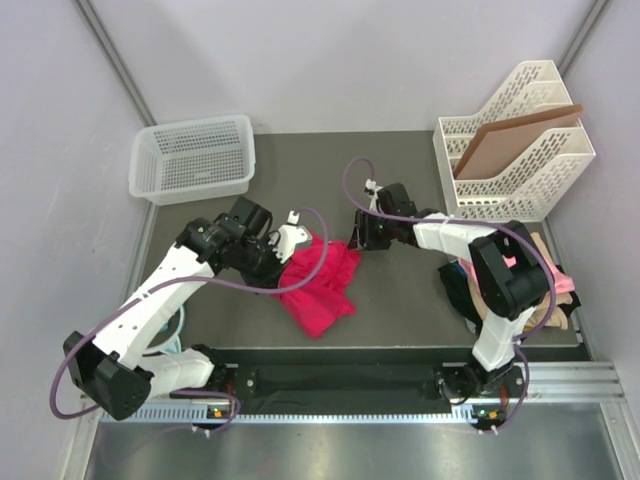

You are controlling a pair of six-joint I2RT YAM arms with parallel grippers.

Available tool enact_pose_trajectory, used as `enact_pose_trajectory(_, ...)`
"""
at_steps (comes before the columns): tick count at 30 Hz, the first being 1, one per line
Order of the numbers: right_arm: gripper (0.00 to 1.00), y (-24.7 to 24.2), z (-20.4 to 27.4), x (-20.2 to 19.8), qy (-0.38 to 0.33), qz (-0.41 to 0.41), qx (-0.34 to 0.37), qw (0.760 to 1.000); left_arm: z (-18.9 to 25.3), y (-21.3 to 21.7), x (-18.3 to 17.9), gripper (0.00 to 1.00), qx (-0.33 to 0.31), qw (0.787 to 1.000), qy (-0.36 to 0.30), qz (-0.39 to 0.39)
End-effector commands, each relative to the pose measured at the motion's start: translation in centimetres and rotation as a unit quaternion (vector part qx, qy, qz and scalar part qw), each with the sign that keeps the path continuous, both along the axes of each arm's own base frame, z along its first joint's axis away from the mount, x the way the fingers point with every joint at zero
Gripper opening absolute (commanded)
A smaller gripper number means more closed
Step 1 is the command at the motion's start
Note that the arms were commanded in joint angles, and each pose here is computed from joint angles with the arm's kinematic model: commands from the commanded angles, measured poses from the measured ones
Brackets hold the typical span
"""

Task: Fold and stack the t-shirts
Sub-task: Flatten out the tshirt

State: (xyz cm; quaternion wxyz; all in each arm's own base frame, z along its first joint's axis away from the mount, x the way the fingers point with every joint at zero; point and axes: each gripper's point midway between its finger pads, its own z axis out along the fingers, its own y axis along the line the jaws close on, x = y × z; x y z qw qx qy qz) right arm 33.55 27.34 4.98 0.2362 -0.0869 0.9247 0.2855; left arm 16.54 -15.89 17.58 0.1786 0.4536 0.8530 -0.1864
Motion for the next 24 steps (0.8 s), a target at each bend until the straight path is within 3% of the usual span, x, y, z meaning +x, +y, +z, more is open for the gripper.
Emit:
enact_pose_trajectory(1,0.39,1.7,0.2,0.1,0.0,0.014,0.037,0.999,0.2,-0.2,0.5,0.0,-0.008,1.0,-0.014,-0.002)
enact_pose_trajectory(3,0.28,1.8,0.0,0.1,0.003,0.015,0.04,0.999,0.3,-0.2,0.6,0.0,-0.008,1.0,-0.016,0.0)
enact_pose_trajectory(4,0.16,1.9,0.0,0.1,0.005,0.014,0.041,0.999,0.3,-0.2,0.6,0.0,-0.007,1.0,-0.019,0.001)
enact_pose_trajectory(7,0.0,2.1,1.3,0.5,-0.004,0.016,0.046,0.999,0.5,0.4,1.7,0.0,0.006,0.999,-0.046,0.023)
enact_pose_trajectory(9,0.0,1.7,2.4,0.9,-0.015,0.018,0.029,0.999,1.5,0.7,3.6,0.0,0.009,0.994,-0.1,0.047)
enact_pose_trajectory(10,0.0,1.9,5.3,2.1,-0.048,0.018,0.036,0.998,2.0,1.1,4.6,0.0,0.013,0.99,-0.126,0.065)
enact_pose_trajectory(11,0.0,1.6,6.8,2.9,-0.071,0.011,0.029,0.997,3.7,2.2,7.7,0.0,0.034,0.973,-0.198,0.112)
enact_pose_trajectory(13,0.0,1.2,12.3,4.3,-0.126,0.006,0.027,0.992,6.3,4.6,10.7,0.0,0.082,0.942,-0.28,0.164)
enact_pose_trajectory(17,0.0,0.1,21.4,4.2,-0.208,0.003,0.037,0.978,13.8,5.0,13.8,0.0,0.073,0.906,-0.377,0.177)
enact_pose_trajectory(20,0.0,-1.5,25.2,2.0,-0.244,-0.005,0.048,0.969,16.0,4.9,13.5,0.0,0.071,0.908,-0.38,0.163)
enact_pose_trajectory(23,0.0,-3.9,23.9,-1.5,-0.233,-0.023,0.039,0.972,13.8,4.6,11.3,0.0,0.069,0.931,-0.333,0.13)
enact_pose_trajectory(24,0.0,-4.8,20.6,-2.8,-0.2,-0.031,0.024,0.979,13.0,4.1,10.1,0.0,0.052,0.941,-0.317,0.109)
